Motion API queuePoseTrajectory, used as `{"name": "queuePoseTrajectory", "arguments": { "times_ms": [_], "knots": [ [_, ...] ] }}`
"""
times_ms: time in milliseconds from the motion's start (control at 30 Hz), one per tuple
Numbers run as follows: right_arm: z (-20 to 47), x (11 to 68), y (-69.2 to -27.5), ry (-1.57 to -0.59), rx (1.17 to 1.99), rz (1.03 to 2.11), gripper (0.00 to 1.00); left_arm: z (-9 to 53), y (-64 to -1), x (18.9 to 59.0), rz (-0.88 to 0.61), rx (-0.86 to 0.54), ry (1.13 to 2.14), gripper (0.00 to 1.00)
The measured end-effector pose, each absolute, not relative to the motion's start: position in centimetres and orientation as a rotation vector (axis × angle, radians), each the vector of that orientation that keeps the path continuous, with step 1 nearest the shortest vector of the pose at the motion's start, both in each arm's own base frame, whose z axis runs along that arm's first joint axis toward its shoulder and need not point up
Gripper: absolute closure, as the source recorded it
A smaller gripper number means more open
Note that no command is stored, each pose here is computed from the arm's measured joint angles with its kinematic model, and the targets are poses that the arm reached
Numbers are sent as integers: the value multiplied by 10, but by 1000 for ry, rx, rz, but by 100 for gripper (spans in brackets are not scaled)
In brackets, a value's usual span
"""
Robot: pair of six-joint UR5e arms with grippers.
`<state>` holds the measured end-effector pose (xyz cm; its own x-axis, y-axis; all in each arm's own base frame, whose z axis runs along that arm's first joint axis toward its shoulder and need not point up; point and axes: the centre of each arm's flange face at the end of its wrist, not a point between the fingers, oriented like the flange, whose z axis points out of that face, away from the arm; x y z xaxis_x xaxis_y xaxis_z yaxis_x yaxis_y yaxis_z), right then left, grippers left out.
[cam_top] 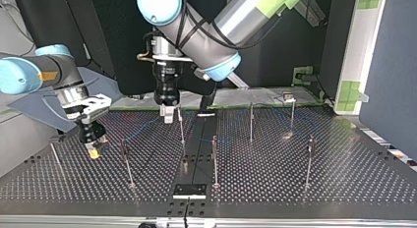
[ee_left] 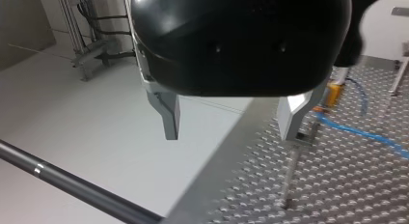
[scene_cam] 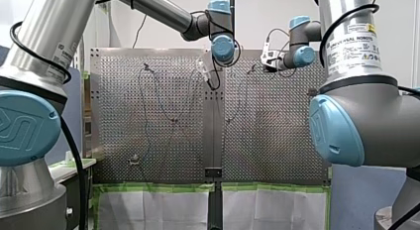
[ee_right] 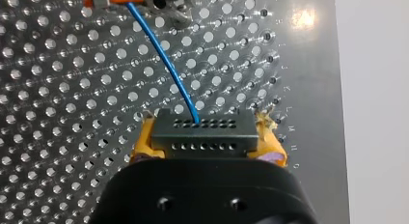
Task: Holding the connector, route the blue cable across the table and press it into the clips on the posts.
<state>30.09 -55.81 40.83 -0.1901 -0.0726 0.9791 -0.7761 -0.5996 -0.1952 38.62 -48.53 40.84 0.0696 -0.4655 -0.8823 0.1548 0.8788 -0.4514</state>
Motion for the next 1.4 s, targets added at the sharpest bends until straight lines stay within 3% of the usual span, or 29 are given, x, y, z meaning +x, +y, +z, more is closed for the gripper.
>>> {"name": "queuePoseTrajectory", "arguments": {
  "times_ms": [1133,1400],
  "knots": [
    [407,298,-560,-1007,1559,1825,100,289,-467,363,-578,-298,1448,0],
    [407,298,-560,-1010,1560,1824,100,266,-457,353,-541,-265,1451,0]
  ]
}}
